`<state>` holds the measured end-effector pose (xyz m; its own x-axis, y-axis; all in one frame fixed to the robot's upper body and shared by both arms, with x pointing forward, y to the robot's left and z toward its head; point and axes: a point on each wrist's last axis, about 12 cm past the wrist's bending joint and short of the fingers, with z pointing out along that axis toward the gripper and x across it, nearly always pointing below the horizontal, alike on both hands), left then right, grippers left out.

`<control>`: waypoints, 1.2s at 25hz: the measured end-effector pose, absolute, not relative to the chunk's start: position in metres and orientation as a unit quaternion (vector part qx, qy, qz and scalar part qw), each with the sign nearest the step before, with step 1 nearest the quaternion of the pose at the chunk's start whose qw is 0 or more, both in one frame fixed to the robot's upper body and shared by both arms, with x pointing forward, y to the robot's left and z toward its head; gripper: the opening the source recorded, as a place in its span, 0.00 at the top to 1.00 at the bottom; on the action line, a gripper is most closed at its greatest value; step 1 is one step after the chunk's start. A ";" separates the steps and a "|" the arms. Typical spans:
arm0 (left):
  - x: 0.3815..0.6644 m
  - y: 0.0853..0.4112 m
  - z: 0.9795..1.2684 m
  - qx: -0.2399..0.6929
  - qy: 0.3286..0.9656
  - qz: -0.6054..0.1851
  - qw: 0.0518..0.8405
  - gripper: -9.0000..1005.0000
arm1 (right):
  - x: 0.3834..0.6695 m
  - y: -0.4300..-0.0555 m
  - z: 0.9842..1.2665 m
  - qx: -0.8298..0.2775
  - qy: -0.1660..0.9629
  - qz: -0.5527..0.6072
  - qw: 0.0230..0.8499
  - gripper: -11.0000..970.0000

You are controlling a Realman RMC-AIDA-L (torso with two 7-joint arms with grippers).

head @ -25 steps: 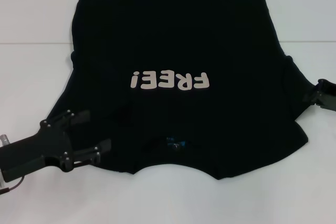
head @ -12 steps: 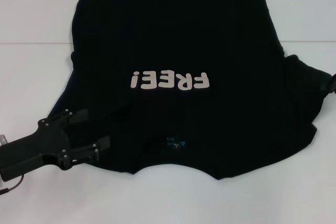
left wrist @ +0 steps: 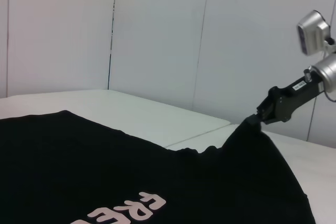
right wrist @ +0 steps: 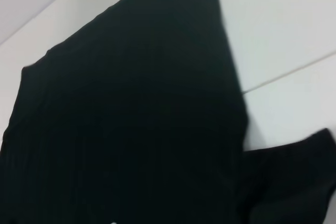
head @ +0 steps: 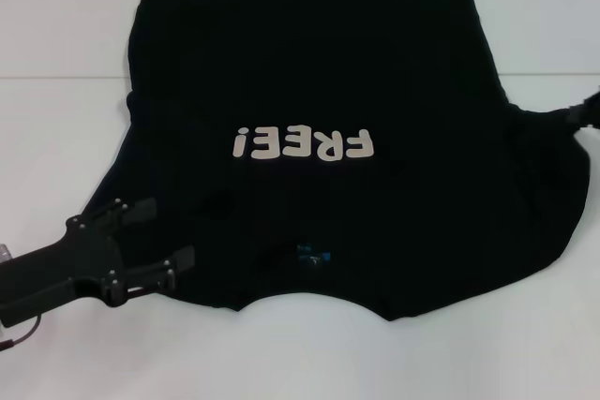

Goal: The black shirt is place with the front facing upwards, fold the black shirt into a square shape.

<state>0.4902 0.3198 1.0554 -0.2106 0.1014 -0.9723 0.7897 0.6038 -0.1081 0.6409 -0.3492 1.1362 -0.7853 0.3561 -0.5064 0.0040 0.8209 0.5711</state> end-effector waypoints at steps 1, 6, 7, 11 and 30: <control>0.490 0.320 1.055 0.313 0.711 -0.317 0.545 0.10 | 0.643 -0.344 1.137 0.089 0.905 0.280 0.309 0.96; 0.488 0.320 1.055 0.312 0.709 -0.320 0.545 0.09 | 0.651 -0.316 1.136 0.031 0.917 0.270 0.293 0.95; 0.488 0.320 1.055 0.312 0.709 -0.320 0.545 0.09 | 0.652 -0.310 1.136 0.019 0.918 0.269 0.290 0.95; 0.488 0.320 1.055 0.311 0.710 -0.320 0.545 0.09 | 0.656 -0.284 1.136 -0.036 0.924 0.263 0.277 0.95; 0.490 0.319 1.056 0.307 0.710 -0.323 0.545 0.10 | 0.658 -0.254 1.135 -0.089 0.926 0.262 0.258 0.93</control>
<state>0.4895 0.3187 1.0557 -0.2181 0.0849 -0.9722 0.7884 0.6026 -0.1242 0.6577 -0.2537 1.1353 -0.8516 -0.0294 -0.5234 -0.2998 0.8465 0.4400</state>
